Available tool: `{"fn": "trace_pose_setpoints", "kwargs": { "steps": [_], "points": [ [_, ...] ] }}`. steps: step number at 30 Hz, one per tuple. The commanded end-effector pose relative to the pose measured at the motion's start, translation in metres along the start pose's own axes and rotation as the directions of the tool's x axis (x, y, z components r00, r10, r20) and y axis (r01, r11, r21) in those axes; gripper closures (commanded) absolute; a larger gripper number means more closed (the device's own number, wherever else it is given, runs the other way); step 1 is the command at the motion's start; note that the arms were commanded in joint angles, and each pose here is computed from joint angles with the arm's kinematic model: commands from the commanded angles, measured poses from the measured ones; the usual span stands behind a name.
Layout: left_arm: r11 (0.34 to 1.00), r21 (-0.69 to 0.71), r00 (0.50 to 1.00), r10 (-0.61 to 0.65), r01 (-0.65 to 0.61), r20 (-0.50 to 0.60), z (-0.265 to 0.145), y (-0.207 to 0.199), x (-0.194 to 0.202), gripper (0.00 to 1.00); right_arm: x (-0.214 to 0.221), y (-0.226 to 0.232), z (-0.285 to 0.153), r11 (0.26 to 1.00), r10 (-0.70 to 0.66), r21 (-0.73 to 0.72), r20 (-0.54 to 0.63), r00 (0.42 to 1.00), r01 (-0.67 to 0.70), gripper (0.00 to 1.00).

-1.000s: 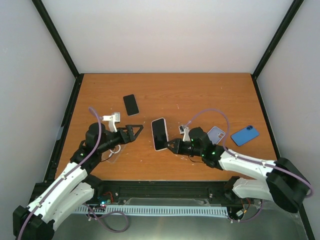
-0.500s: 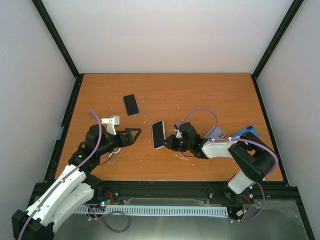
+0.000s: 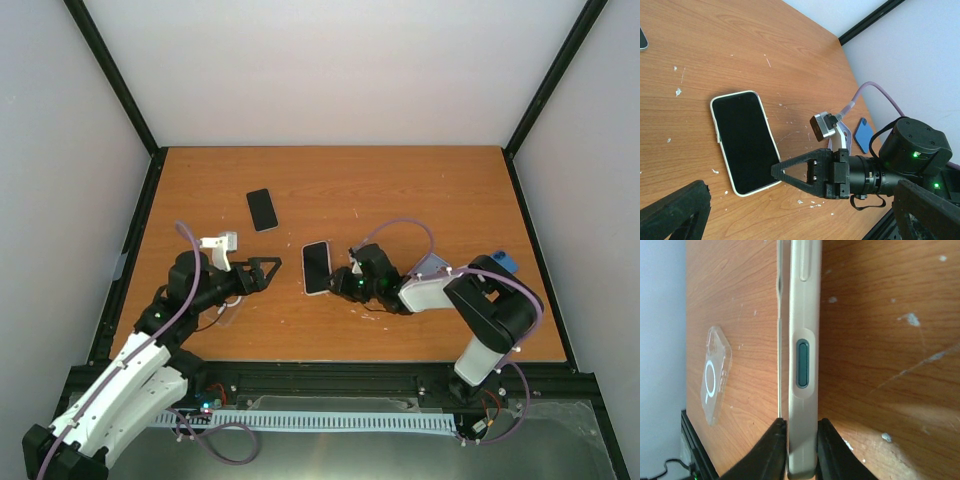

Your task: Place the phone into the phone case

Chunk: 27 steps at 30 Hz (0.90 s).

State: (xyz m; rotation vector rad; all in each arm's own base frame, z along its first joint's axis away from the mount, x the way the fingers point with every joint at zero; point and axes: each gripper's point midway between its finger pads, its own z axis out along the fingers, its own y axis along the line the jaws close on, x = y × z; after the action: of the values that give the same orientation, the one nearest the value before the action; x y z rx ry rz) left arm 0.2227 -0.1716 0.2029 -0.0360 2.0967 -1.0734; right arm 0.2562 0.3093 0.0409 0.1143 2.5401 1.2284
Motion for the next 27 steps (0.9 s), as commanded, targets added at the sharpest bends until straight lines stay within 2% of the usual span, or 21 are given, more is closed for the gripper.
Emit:
{"fn": "trace_pose_setpoints", "kwargs": {
  "steps": [1,4,8,10,11,13,18,21,23,27],
  "points": [
    [0.999,0.016,0.999,0.031,-0.032,0.031,-0.006,-0.009,-0.008,0.00,-0.008,-0.005,-0.005,0.997,0.004,0.071,0.029,1.000,-0.006,0.63],
    [0.999,0.021,0.999,0.031,-0.031,0.028,-0.007,-0.011,-0.008,0.01,-0.007,-0.010,-0.015,0.992,0.014,0.124,0.030,0.999,-0.018,0.43],
    [0.999,0.023,0.999,0.031,-0.032,0.030,-0.008,-0.012,-0.009,0.00,-0.010,-0.020,-0.040,0.969,0.038,0.242,0.069,0.997,-0.053,0.28],
    [0.999,0.023,0.999,0.035,-0.036,0.033,-0.009,-0.011,-0.009,0.01,-0.015,-0.025,-0.056,0.948,0.040,0.312,0.099,0.994,-0.069,0.17],
    [0.999,0.024,0.999,0.036,-0.036,0.033,-0.009,-0.011,-0.009,0.00,-0.019,-0.028,-0.065,0.933,0.042,0.350,0.120,0.992,-0.081,0.08],
    [0.999,0.020,0.999,0.039,-0.039,0.031,-0.009,-0.011,-0.008,0.01,-0.031,-0.039,-0.087,0.892,0.036,0.436,0.183,0.982,-0.114,0.00],
    [0.999,0.009,0.999,0.051,-0.051,0.018,-0.008,-0.009,-0.007,0.01,-0.050,-0.073,-0.138,0.809,0.106,0.530,0.298,0.949,-0.256,0.00],
    [0.998,0.010,0.998,0.056,-0.056,0.016,-0.007,-0.009,-0.006,0.01,-0.062,-0.112,-0.179,0.682,0.162,0.610,0.414,0.896,-0.405,0.00],
    [0.998,0.012,0.998,0.059,-0.059,0.018,-0.007,-0.009,-0.007,0.01,-0.065,-0.134,-0.201,0.598,0.186,0.654,0.449,0.874,-0.464,0.00],
    [0.998,0.016,0.998,0.060,-0.061,0.015,-0.005,-0.008,-0.005,0.01,-0.075,-0.174,-0.235,0.478,0.216,0.672,0.534,0.817,-0.565,0.00]
  ]
}}
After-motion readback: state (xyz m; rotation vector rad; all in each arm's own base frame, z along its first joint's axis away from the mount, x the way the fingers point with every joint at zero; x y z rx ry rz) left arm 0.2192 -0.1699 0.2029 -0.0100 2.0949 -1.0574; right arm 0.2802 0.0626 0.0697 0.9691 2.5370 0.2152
